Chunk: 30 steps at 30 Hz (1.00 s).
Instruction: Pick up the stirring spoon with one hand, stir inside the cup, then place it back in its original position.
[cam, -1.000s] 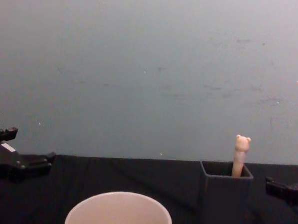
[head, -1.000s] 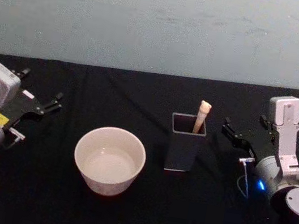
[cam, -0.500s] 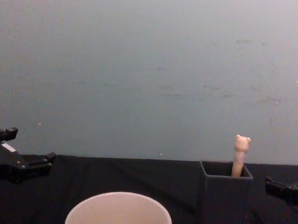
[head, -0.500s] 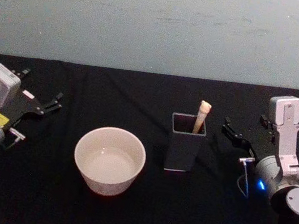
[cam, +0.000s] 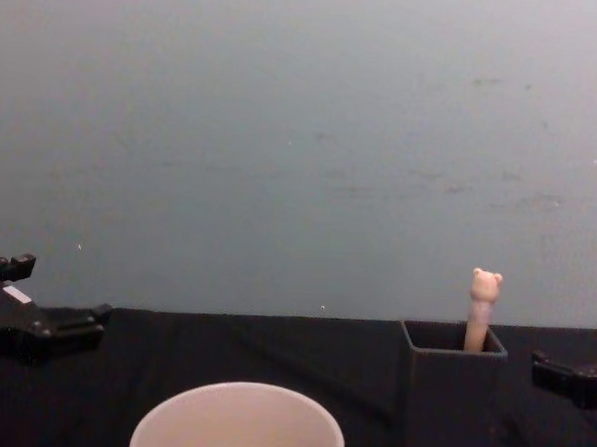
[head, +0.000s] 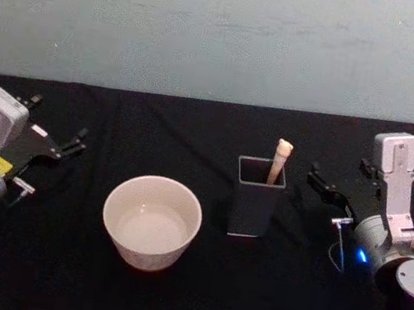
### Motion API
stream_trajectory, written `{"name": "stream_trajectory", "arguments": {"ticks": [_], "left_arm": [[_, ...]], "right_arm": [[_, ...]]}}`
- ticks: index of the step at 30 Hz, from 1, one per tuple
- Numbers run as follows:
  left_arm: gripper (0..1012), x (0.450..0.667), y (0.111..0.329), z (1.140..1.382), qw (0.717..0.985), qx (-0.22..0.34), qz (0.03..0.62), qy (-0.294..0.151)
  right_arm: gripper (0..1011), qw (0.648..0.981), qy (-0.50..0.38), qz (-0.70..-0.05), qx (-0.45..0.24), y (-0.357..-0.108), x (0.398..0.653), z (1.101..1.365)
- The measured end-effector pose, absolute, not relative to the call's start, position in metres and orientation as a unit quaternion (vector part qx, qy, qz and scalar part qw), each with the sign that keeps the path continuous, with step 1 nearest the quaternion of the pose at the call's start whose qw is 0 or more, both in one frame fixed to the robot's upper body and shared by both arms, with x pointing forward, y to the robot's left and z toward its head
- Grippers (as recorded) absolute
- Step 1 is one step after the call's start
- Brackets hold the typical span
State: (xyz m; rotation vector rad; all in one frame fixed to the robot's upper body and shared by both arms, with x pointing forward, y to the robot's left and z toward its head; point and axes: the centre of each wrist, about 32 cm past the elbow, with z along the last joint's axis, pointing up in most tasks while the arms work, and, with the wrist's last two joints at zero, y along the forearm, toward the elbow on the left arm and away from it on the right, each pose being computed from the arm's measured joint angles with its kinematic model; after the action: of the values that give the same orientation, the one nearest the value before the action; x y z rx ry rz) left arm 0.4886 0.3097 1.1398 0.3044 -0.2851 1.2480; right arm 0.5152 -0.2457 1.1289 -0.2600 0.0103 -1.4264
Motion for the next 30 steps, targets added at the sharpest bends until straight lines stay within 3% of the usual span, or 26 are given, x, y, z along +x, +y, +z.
{"name": "stream_trajectory", "arguments": {"ticks": [30], "left_arm": [[1001,0.4886,0.3097,1.1398,0.791,0.141,0.58,-0.132]], "right_arm": [[1000,0.749,0.005,-0.652,-0.118,-0.2456,0.5152,1.1292]]}}
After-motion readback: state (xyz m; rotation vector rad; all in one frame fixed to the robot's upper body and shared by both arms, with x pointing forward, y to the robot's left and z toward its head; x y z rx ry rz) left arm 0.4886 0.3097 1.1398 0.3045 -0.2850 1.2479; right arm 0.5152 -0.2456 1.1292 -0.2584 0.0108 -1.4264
